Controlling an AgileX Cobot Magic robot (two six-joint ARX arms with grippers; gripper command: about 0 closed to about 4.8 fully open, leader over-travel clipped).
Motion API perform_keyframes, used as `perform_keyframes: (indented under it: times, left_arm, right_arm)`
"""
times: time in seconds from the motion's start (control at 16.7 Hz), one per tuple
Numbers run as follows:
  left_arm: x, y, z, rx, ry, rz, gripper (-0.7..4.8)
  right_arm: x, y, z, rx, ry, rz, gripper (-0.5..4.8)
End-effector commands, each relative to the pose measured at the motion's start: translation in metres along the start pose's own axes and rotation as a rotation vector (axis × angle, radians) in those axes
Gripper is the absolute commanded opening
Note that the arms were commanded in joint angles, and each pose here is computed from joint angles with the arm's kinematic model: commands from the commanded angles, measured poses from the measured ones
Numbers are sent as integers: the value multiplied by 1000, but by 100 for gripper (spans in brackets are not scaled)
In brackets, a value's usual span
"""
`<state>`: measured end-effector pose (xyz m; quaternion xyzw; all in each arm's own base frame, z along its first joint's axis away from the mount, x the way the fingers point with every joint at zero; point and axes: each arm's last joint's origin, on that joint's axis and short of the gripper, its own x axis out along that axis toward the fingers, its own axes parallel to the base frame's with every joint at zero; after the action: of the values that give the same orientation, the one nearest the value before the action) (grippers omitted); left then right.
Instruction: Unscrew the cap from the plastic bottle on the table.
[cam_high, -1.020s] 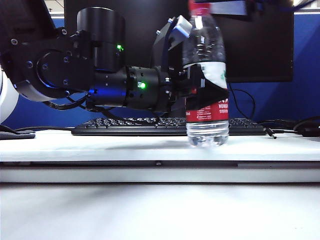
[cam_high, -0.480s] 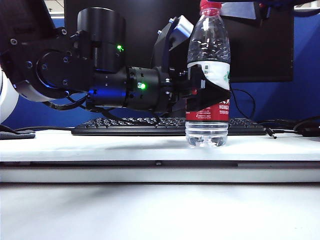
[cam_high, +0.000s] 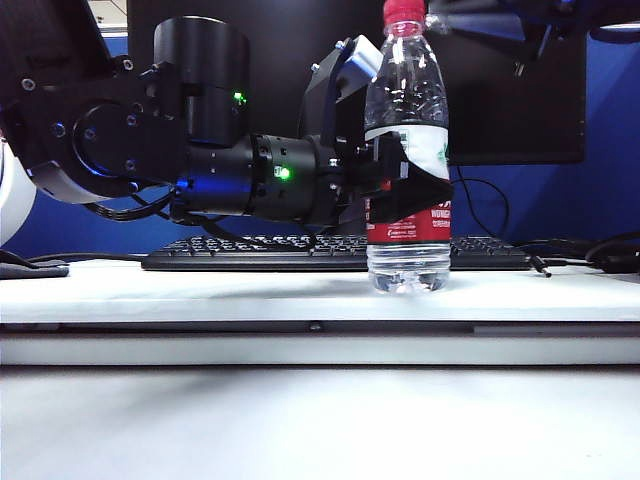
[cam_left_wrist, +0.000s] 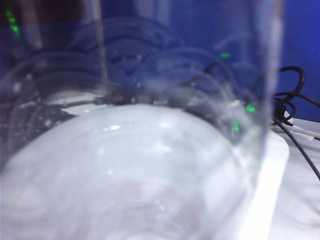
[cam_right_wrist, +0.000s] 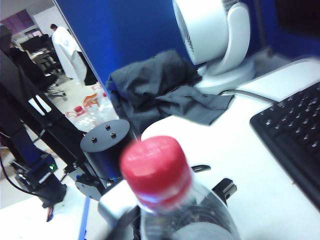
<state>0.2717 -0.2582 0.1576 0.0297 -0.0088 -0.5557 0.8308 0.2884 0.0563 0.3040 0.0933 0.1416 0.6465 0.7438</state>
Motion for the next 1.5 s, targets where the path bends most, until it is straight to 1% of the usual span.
perform_keyframes:
  times: [0.06, 0.18, 0.24, 0.36, 0.42, 0.48, 0.54, 0.72, 0.84, 1.02, 1.14, 1.2, 1.26, 1.38, 1.44, 1.5]
  left_arm:
    - [0, 0, -2, -6, 18, -2, 273]
    - [0, 0, -2, -7, 19, -1, 273]
    - [0, 0, -2, -7, 19, -1, 273]
    - [0, 0, -2, -7, 19, 1, 273]
    - [0, 0, -2, -7, 20, 1, 273]
    - [0, 0, -2, -7, 20, 1, 273]
    - [0, 0, -2, -6, 19, 1, 273]
    - [0, 0, -2, -7, 19, 1, 273]
    - [0, 0, -2, -6, 19, 1, 273]
    - [0, 0, -2, -7, 19, 1, 273]
    - [0, -1, -2, -10, 18, -12, 273]
    - [0, -1, -2, -11, 19, -19, 273]
    - [0, -1, -2, -12, 18, -29, 273]
    - [1, -3, -2, -11, 17, -33, 273]
    - [1, -3, -2, -12, 17, -36, 273]
    - [1, -3, -2, -13, 19, -53, 273]
  right_arm:
    - [-9, -2, 3, -9, -3, -179, 220]
    - [-14, 3, 5, 3, 0, -252, 221]
    - [-15, 7, 7, 2, 2, -288, 231]
    - [-18, 20, 12, 3, 8, -375, 285]
    - [-18, 28, 14, 2, 13, -400, 295]
    - [-16, 38, 16, 0, 25, -452, 344]
    - [-13, 49, 18, -7, 37, -522, 361]
    - [-1, 84, 21, -67, 37, -743, 361]
    - [19, 110, 20, -67, -34, -866, 360]
    - [52, 140, 8, -64, -229, -998, 360]
    - [78, 158, -5, -78, -350, -1136, 360]
    - [89, 165, -10, -95, -384, -1175, 360]
    - [112, 173, -16, -134, -403, -1192, 360]
    - [134, 166, -23, -148, -413, -1185, 360]
    - [142, 162, -27, -145, -418, -1198, 360]
    - [149, 156, -32, -137, -419, -1266, 360]
